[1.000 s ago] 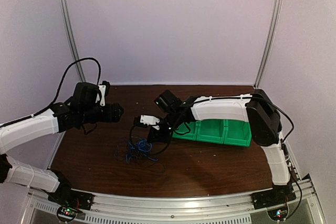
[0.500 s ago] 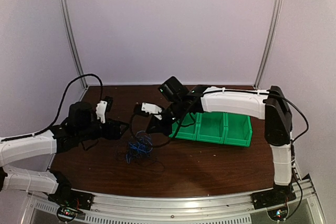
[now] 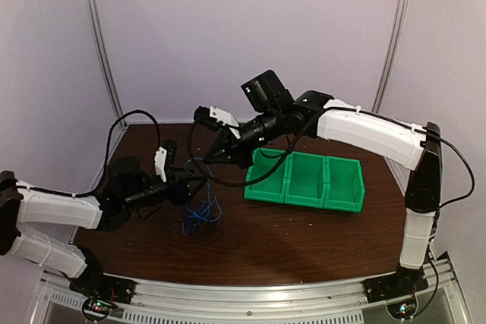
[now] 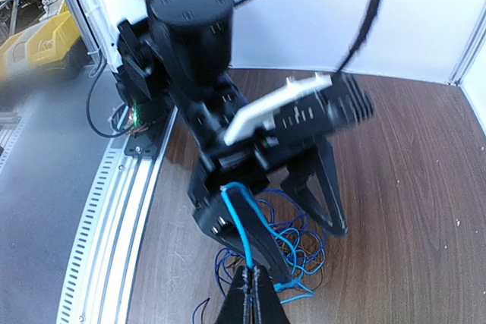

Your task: Untangle the cables

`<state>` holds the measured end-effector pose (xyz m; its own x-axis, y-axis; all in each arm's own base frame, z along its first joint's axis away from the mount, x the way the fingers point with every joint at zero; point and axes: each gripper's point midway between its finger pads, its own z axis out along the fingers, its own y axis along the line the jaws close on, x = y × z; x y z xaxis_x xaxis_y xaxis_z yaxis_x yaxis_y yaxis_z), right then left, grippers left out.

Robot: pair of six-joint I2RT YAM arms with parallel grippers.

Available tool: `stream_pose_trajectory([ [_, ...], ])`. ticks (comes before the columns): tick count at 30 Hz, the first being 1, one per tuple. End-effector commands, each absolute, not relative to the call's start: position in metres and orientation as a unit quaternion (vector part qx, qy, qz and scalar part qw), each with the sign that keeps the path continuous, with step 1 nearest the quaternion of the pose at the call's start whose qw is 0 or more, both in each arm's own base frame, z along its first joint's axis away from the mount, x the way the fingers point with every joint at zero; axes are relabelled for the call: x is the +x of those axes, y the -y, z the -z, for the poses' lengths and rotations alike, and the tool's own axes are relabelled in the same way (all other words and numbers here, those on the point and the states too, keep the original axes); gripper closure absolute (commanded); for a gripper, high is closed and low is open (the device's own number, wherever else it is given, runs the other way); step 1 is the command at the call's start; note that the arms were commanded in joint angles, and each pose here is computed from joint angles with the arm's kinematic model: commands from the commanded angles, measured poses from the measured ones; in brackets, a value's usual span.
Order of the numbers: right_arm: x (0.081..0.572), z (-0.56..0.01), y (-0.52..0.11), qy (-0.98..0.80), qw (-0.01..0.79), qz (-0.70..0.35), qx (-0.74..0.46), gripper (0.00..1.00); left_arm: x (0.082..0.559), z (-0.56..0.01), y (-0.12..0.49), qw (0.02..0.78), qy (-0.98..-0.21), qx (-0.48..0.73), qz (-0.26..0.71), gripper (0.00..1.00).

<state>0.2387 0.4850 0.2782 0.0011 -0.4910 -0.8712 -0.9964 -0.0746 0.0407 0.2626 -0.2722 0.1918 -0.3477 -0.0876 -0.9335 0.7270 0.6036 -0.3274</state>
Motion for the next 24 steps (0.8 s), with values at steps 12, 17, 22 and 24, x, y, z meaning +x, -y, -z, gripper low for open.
stream_pose_trajectory([
  [12,0.254,-0.435,-0.418,-0.486,0.466,-0.393,-0.626,1.00,0.296,-0.107,0.301,0.487,-0.768,0.171,0.378,0.50],
  [17,0.293,-0.513,-0.355,-0.457,0.550,-0.394,-0.578,1.00,0.303,-0.093,0.295,0.473,-0.796,0.162,0.342,0.48],
  [22,0.313,-0.580,-0.284,-0.441,0.617,-0.381,-0.529,1.00,0.312,-0.071,0.292,0.450,-0.826,0.171,0.292,0.45],
  [24,0.316,-0.597,-0.259,-0.439,0.637,-0.370,-0.514,1.00,0.313,-0.059,0.288,0.436,-0.841,0.173,0.269,0.45],
])
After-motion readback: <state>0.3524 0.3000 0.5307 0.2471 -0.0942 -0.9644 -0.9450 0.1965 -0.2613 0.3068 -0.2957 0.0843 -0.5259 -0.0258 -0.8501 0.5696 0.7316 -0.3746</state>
